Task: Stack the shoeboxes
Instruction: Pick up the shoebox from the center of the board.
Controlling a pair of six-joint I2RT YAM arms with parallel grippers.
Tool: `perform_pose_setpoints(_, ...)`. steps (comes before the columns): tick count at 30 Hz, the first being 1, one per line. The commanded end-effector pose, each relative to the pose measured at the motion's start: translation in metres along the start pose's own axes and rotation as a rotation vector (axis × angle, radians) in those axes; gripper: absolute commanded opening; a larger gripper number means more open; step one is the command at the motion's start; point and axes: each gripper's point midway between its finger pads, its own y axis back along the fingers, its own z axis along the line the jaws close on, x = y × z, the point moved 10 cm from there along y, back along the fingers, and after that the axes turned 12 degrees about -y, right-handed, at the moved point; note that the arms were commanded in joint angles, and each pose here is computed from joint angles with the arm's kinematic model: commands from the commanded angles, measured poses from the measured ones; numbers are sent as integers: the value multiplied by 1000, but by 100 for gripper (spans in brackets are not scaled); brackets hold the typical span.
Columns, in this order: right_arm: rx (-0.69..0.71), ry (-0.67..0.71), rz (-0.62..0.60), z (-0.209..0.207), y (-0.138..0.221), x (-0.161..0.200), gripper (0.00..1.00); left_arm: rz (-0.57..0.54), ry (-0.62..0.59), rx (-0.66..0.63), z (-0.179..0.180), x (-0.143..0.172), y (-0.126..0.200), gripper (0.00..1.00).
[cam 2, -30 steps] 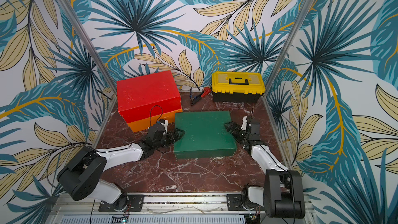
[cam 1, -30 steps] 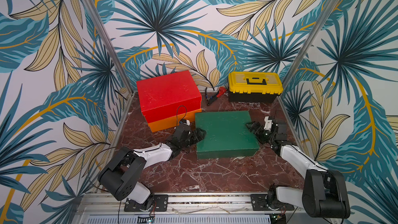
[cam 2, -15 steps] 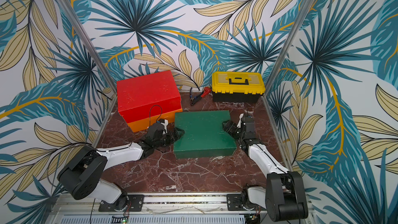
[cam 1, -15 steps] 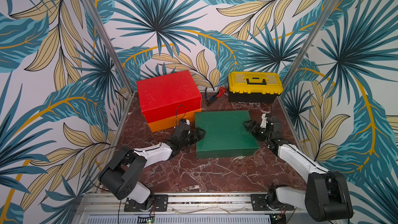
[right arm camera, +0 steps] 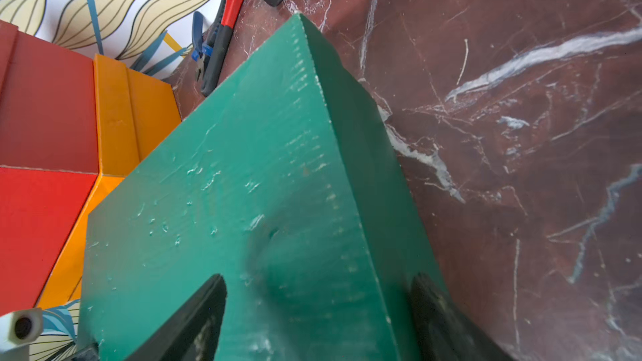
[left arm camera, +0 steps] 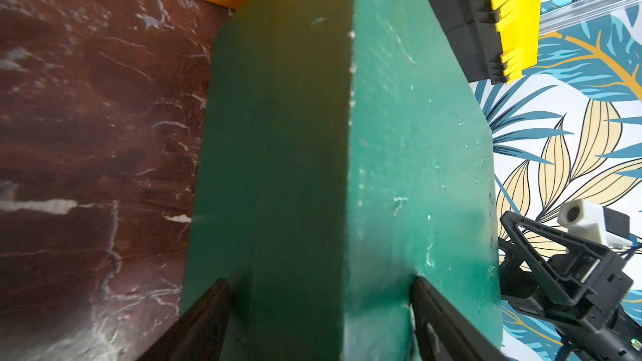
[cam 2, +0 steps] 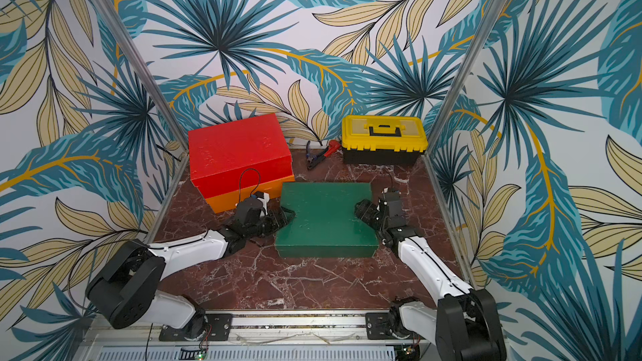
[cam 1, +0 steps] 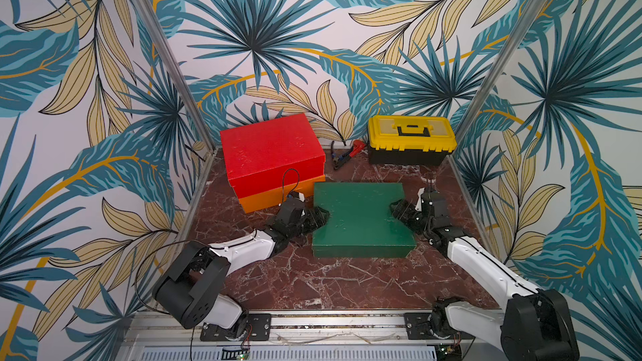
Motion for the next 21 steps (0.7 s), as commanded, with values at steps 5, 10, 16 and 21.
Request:
perform_pose_setpoints(5, -315, -2, 414, 62, 22, 52, 83, 114, -90, 184, -57, 15, 5, 81)
perform_pose_setpoints(10, -340, 19, 425, 75, 26, 58, 83, 99, -114, 195, -69, 13, 17, 82)
perform_pose_setpoints(16, -350, 71, 421, 92, 35, 67, 83, 96, -121, 199, -73, 13, 22, 82)
perform_pose_setpoints(21, -271, 99, 414, 82, 24, 70, 84, 105, -110, 168, -62, 16, 22, 82)
